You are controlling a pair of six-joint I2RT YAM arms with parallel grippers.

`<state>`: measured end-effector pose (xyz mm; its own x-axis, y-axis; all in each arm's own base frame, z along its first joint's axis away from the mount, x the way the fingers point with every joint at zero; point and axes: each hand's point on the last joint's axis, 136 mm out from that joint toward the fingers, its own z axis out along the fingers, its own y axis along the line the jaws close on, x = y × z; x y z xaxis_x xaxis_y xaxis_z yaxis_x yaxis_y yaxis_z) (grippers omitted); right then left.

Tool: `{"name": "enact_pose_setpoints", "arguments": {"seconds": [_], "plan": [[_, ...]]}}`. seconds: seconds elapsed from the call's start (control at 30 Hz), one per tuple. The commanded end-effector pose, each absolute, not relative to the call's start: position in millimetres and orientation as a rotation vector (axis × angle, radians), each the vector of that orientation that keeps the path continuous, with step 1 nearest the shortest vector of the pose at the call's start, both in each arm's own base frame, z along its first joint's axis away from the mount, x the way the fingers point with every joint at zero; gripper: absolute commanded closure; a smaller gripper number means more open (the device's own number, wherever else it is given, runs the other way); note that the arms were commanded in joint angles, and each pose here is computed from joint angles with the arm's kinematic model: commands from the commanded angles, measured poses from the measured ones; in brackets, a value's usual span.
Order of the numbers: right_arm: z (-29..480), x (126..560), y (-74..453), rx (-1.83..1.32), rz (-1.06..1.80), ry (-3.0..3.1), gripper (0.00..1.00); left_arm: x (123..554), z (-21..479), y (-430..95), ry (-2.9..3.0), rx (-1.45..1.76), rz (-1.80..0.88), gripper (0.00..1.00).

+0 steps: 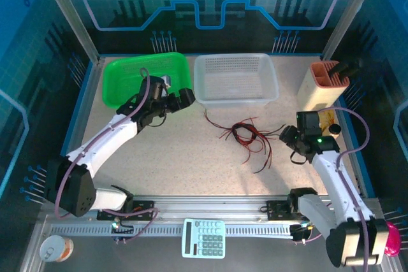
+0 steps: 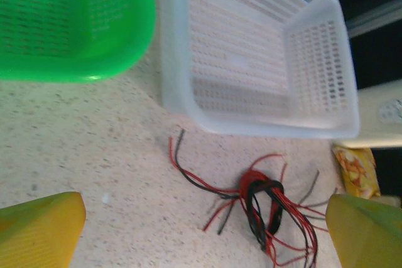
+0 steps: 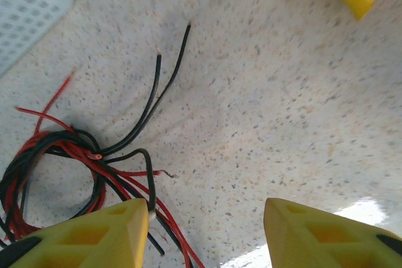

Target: Untangle the cables

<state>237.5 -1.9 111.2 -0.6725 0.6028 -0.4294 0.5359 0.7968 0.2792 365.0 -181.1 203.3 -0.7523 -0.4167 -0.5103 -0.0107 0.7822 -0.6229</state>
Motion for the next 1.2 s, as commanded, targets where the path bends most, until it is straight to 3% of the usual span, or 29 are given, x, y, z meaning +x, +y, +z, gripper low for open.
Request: {"name": "enact_pose_setpoints", "arguments": {"seconds": [0.0, 0.53, 0.73, 0.83, 0.97, 1.17], "plan": [[108.2, 257.4, 11.9, 0.86, 0.324, 2.438, 0.48, 354.4, 198.7, -194.4, 2.33, -0.3, -0.844, 0.01], [91.2, 259.2, 16.4, 0.859, 0.365, 2.421, 0.53, 352.5, 191.0, -213.3, 2.358, -0.263, -0.845, 0.01], [84.9, 265.6, 17.0, 0.851, 0.363, 2.424, 0.71, 351.3, 190.3, -215.3, 2.362, -0.259, -0.846, 0.01], [88.8, 274.9, 21.6, 0.805, 0.383, 2.416, 1.0, 350.7, 191.5, -215.3, 2.361, -0.259, -0.848, 0.01], [127.3, 296.6, 48.6, 0.628, 0.466, 2.39, 1.0, 349.2, 196.3, -213.9, 2.355, -0.251, -0.844, 0.01], [262.5, 328.0, 114.8, 0.273, 0.654, 2.225, 1.0, 346.9, 203.5, -210.9, 2.336, -0.237, -0.834, 0.01]]}}
